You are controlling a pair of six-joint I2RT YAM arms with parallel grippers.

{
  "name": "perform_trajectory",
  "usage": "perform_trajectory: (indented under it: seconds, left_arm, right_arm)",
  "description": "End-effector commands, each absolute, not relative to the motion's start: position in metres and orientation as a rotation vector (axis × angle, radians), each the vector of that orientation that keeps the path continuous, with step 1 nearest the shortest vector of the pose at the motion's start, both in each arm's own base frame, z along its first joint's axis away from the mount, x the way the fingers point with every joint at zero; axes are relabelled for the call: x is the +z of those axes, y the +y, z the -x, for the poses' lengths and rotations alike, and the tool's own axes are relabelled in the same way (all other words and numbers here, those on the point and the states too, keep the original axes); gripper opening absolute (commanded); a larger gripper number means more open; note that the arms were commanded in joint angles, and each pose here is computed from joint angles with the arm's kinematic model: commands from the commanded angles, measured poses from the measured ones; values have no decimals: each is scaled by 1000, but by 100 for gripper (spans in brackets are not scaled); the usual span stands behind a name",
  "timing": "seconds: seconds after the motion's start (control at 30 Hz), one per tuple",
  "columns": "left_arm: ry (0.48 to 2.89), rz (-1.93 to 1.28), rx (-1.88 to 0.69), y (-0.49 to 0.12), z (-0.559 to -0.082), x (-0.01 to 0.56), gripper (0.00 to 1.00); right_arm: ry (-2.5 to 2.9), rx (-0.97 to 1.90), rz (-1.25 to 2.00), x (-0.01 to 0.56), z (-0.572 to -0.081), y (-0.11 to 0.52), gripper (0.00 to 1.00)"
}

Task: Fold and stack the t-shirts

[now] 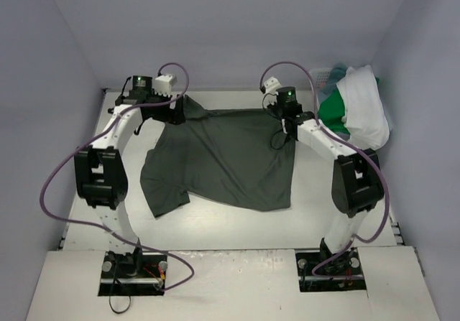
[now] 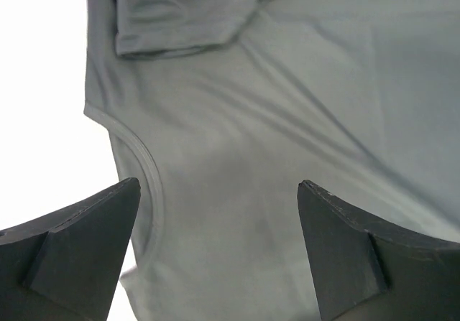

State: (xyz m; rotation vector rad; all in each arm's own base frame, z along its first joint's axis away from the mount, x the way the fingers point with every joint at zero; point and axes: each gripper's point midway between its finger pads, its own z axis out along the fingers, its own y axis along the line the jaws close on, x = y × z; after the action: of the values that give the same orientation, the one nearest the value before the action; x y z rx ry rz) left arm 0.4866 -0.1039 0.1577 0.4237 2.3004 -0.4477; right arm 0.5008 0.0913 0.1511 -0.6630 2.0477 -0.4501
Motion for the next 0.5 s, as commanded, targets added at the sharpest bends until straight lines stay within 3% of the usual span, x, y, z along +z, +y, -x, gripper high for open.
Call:
perform_trajectory:
  seconds: [0.0,0.3,0.47]
  left_arm:
    - [2215,-472,-464,-110,-473,185,85]
    - [2269,-478,-516,-113,-447,171,84]
    - [2260,-495,-522,-113,-438,179,85]
  right_arm:
    - [2095,-349,745,147,-470,109,7]
    - [2188,-481,813,112,-455,93,9]
    - [2200,-614,761,96,-470,76,1]
